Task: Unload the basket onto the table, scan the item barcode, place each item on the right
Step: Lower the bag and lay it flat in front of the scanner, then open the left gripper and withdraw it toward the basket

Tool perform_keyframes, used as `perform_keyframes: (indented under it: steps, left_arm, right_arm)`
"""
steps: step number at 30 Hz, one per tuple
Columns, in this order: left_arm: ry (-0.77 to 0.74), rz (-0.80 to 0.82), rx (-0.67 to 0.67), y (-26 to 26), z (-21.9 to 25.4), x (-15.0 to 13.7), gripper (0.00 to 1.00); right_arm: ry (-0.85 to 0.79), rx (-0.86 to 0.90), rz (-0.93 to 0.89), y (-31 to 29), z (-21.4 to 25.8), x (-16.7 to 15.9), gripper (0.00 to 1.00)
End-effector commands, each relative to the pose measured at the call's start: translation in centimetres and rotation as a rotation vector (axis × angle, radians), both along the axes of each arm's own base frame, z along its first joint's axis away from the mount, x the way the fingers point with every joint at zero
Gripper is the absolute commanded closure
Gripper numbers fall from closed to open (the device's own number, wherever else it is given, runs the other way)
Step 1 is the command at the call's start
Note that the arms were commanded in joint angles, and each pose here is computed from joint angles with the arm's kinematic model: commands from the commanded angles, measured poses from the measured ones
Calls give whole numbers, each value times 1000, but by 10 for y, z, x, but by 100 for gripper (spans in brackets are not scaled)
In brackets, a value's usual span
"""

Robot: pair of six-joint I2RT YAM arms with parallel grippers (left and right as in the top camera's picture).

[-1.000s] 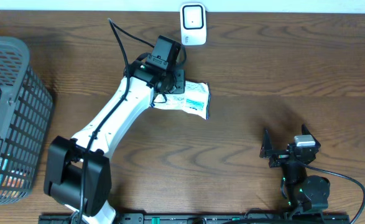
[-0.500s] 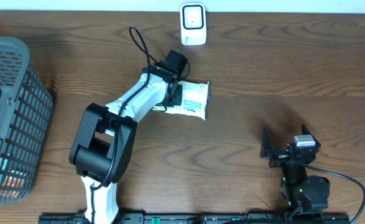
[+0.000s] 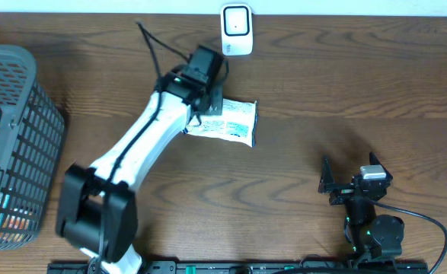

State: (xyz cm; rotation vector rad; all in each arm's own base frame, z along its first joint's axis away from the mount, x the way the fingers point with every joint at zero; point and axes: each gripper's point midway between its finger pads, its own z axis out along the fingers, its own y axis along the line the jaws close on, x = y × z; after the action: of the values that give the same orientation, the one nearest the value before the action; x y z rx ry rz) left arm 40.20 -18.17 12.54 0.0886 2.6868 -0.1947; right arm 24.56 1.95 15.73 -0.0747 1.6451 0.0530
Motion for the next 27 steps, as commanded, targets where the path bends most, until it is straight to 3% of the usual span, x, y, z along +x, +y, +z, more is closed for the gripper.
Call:
perform_keyframes:
  steps: [1,8,18,22,24,27]
  left_arm:
    - [17,-48,-130,-27,7,-2,91]
    - [41,-34,-150,-49,-28,1,91]
    - [194,-72,-67,-66,-112,-17,90]
    - [180,-66,-76,-64,-104,-13,89]
    - [148,-59,-93,-63,-87,-6,75]
    - [69,-57,-129,-58,-47,5,72]
  right_arm:
    - [1,10,-2,0,-1,0,1]
    - [1,10,-2,0,-1,0,1]
    - [1,10,-2,0,-1,0,1]
    - [1,10,-2,0,-1,0,1]
    - [1,10,-2,0,-1,0,1]
    - [1,10,-2,0,-1,0,1]
